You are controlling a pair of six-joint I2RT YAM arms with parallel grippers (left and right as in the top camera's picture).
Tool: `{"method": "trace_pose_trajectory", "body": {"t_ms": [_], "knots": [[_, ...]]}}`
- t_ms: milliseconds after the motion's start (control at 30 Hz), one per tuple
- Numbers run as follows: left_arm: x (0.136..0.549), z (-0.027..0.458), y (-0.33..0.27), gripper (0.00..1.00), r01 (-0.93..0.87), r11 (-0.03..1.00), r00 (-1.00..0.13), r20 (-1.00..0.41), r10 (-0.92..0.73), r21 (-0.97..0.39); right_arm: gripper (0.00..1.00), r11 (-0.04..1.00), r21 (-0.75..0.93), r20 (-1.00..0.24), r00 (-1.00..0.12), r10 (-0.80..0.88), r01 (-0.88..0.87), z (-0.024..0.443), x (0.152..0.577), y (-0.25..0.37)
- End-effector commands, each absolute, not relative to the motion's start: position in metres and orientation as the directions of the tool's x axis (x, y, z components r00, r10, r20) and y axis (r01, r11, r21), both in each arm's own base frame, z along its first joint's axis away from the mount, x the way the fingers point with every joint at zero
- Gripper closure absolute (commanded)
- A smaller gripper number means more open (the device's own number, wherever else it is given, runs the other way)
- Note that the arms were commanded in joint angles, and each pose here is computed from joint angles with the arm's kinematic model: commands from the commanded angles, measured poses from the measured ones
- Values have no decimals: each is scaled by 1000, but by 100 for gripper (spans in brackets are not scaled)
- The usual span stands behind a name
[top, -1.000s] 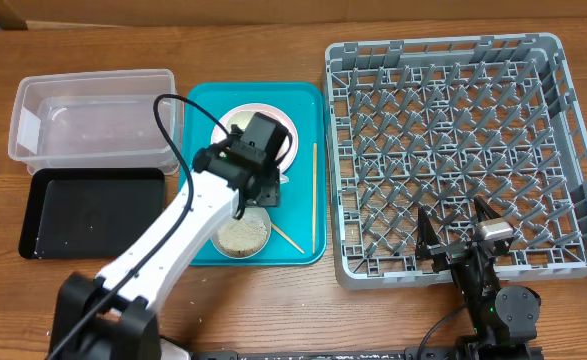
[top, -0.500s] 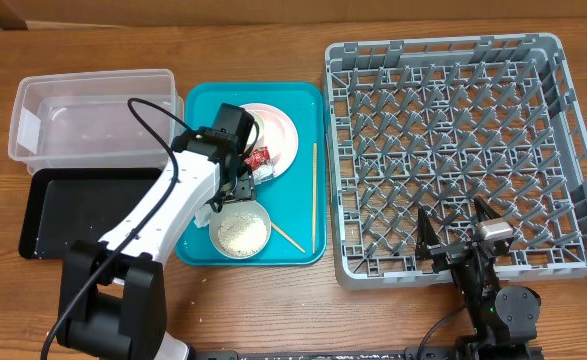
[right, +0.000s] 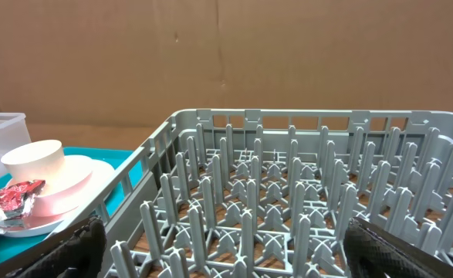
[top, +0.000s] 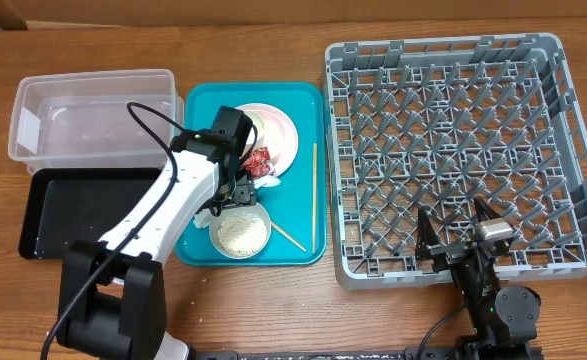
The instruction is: Sort waste into correct bins and load items into the dishwasher
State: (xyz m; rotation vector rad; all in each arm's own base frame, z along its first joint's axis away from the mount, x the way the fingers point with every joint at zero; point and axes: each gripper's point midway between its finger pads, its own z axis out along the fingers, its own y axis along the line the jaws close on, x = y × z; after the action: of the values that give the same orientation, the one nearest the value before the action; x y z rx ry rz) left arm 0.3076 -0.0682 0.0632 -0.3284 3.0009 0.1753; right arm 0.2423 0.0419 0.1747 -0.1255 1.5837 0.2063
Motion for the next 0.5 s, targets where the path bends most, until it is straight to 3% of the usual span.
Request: {"method": "trace_pose_trajectory", "body": {"t_ms": [0,467], "knots": [[308,61,-61,20,-305,948,-948,-125,-293,93,0,978,52,-999,-24,48,-200,172,243,40],[310,59,-40,28,-489,868,-871,-6,-491,-80,0,978,52,-999,-24,48,-200,172,243,40]]}}
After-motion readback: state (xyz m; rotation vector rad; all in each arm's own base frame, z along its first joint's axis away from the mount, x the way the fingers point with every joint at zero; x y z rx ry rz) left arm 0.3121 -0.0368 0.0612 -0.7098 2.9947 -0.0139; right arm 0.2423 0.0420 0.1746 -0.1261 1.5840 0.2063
